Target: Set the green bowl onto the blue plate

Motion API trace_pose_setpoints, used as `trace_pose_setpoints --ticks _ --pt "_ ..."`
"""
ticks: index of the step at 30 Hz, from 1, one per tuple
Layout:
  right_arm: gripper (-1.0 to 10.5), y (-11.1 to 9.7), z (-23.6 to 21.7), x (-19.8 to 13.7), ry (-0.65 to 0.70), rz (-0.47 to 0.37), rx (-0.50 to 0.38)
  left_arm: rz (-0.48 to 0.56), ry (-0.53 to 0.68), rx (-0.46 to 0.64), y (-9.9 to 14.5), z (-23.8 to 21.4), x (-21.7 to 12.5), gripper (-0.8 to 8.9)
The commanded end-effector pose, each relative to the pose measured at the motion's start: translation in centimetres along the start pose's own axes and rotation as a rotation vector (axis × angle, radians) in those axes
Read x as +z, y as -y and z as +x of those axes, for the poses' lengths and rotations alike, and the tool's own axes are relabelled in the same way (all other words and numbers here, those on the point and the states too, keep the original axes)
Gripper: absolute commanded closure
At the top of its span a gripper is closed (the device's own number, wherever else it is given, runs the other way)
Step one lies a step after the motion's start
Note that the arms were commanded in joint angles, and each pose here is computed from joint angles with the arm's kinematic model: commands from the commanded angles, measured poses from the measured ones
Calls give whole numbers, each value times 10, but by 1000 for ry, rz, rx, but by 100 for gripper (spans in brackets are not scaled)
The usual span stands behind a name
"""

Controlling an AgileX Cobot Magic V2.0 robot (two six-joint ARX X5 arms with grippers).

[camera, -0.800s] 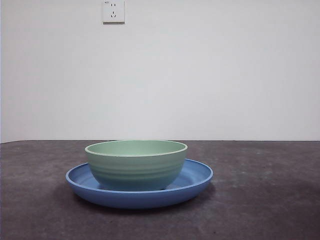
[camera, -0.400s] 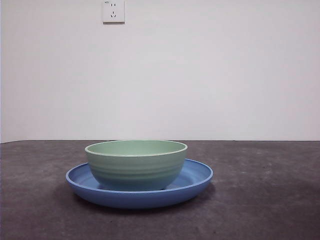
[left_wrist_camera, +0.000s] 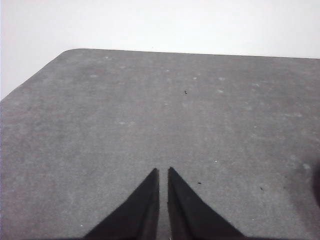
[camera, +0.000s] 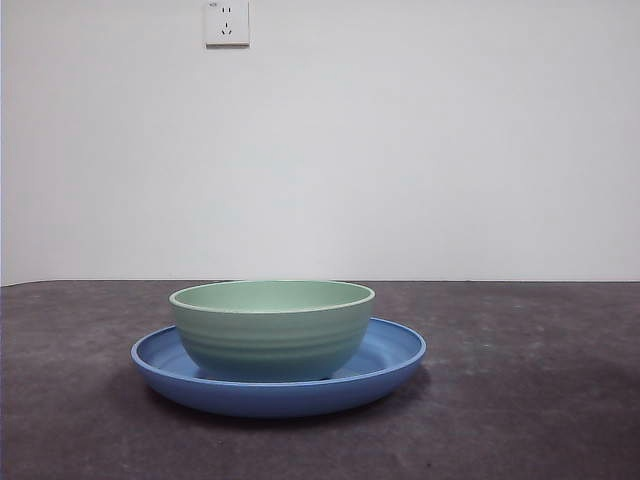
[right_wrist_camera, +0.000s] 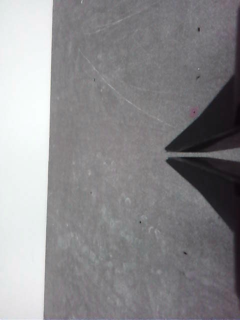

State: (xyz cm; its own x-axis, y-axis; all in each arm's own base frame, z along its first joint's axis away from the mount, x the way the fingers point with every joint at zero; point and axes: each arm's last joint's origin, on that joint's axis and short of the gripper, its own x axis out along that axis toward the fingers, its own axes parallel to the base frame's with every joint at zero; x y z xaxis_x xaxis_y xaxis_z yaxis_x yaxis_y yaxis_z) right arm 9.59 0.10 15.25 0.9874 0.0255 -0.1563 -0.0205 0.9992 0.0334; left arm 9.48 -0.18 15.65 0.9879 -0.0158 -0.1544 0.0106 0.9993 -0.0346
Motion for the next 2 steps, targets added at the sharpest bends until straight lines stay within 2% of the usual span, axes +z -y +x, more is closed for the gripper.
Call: trace_pose_setpoints --ticks 1,2 --pt "934 0 0 0 11 10 -6 8 -26 8 0 2 -7 787" --pt "934 0 0 0 11 10 -6 8 -26 8 -1 2 -7 787"
